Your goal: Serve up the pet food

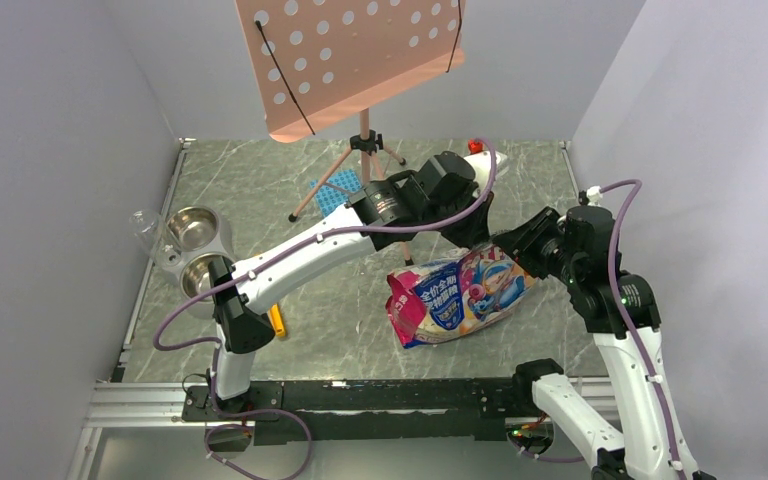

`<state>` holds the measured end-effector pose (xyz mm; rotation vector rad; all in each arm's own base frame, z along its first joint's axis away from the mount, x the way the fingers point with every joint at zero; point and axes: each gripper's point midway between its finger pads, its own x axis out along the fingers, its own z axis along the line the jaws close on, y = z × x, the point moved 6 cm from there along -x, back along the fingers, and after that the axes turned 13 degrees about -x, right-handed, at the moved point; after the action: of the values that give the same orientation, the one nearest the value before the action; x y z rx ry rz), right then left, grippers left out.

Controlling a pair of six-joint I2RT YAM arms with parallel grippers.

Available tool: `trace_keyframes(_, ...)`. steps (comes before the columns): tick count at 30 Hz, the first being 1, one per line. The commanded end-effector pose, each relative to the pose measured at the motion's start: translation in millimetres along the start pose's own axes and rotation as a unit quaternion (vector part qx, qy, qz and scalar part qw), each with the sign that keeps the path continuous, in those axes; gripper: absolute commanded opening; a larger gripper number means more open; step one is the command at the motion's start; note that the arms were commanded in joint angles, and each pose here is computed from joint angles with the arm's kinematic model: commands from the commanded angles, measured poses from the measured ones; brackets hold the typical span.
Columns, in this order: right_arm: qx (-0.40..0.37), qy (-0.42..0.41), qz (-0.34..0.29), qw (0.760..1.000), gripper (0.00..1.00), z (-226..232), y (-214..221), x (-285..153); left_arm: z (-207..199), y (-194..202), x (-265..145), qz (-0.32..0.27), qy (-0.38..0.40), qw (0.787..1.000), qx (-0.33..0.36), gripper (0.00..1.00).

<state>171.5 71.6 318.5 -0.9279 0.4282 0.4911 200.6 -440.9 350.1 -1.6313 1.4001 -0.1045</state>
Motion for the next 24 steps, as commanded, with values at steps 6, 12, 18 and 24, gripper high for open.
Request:
trace_keyframes(6,-0.037,0.029,0.018,0.999,0.18,-10.1,3.8,2.1,1.0,6.7,2.8,0.019,0.000,1.000,-0.007,0.00)
trace_keyframes(12,-0.042,-0.017,0.024,0.999,0.07,1.8,2.9,3.1,3.8,14.1,11.0,0.041,-0.005,0.999,-0.011,0.05)
trace_keyframes(18,-0.043,-0.025,0.023,0.999,0.16,2.6,3.7,3.4,5.8,19.2,13.8,0.053,-0.006,0.998,-0.014,0.11)
trace_keyframes(24,-0.038,-0.021,0.016,0.999,0.30,3.1,0.8,3.8,-2.9,16.2,15.1,0.060,0.021,0.998,-0.009,0.00)
